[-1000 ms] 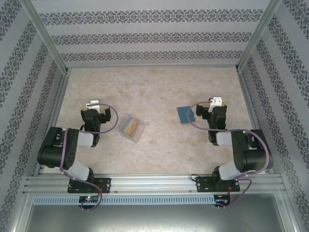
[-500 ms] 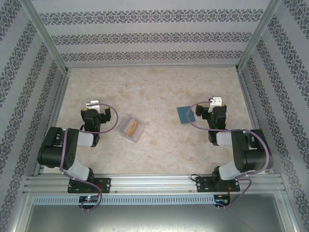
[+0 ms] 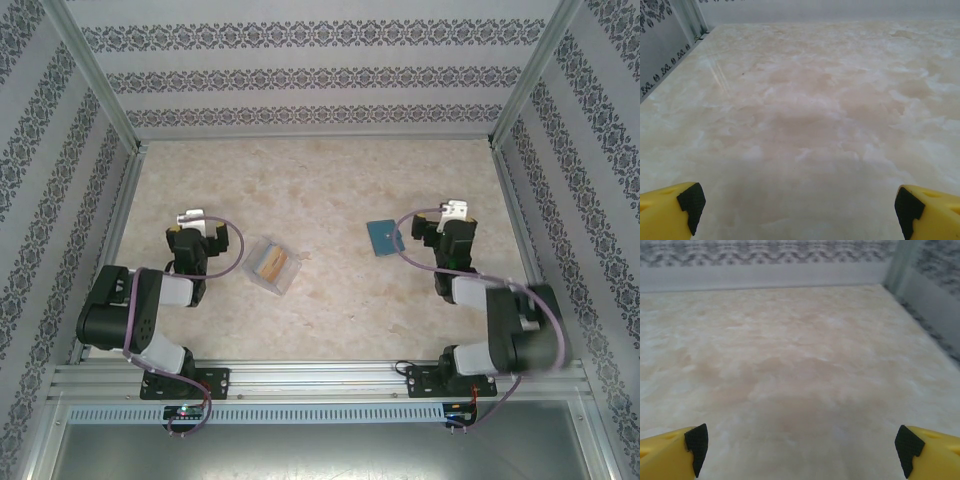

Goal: Put the credit cards into the card holder

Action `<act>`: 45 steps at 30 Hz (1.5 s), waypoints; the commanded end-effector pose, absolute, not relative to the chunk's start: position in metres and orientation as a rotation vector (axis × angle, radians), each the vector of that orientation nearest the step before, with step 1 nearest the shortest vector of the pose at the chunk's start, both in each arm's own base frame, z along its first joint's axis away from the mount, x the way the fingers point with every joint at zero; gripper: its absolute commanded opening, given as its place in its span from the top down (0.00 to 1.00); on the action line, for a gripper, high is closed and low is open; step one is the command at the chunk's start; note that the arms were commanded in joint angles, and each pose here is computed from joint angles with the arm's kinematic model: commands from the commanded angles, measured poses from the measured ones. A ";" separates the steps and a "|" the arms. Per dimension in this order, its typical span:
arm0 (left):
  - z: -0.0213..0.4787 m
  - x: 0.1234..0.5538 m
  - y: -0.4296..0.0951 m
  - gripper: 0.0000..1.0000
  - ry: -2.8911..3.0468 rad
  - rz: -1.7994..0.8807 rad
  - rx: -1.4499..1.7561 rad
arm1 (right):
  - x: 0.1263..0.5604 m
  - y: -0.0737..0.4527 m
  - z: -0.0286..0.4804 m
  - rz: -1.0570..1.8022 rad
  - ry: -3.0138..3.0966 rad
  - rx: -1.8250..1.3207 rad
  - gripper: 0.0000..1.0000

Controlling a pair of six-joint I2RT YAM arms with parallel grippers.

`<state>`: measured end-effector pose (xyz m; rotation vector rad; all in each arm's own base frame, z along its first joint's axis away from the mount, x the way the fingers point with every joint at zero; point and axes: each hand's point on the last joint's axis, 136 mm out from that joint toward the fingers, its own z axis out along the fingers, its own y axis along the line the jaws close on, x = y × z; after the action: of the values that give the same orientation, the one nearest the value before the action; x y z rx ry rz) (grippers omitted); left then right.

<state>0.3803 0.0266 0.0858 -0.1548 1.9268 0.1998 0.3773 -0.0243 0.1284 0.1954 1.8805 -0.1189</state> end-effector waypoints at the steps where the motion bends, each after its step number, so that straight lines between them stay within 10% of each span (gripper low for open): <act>1: 0.123 0.370 0.017 0.01 1.861 0.156 -0.118 | 0.341 -0.065 0.184 -0.164 1.771 0.615 0.02; 6: 0.179 0.338 0.022 0.01 1.972 0.047 -0.352 | 0.273 -0.103 0.199 -0.033 1.485 1.184 0.02; 11: 0.187 0.276 0.030 0.01 2.017 -0.164 -0.908 | 0.281 -0.069 0.191 0.219 1.591 1.104 0.02; 19: 0.177 0.272 -0.071 0.00 2.324 -0.659 -0.404 | 0.306 0.046 0.141 0.425 2.170 0.658 0.02; 27: 0.132 0.280 -0.081 0.04 2.594 -0.376 -0.287 | 0.303 0.165 0.115 0.447 2.453 0.149 0.02; 32: 0.121 0.290 -0.091 0.28 2.703 -0.314 -0.165 | 0.307 0.180 0.110 0.439 2.519 0.127 0.02; 45: 0.081 0.299 -0.098 0.42 2.868 -0.264 -0.013 | 0.309 0.167 0.119 0.390 2.489 0.177 0.02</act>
<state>0.3004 -0.0872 0.0782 -0.1058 2.8493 -0.2131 0.3062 0.1740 0.1072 0.1525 2.5218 0.4139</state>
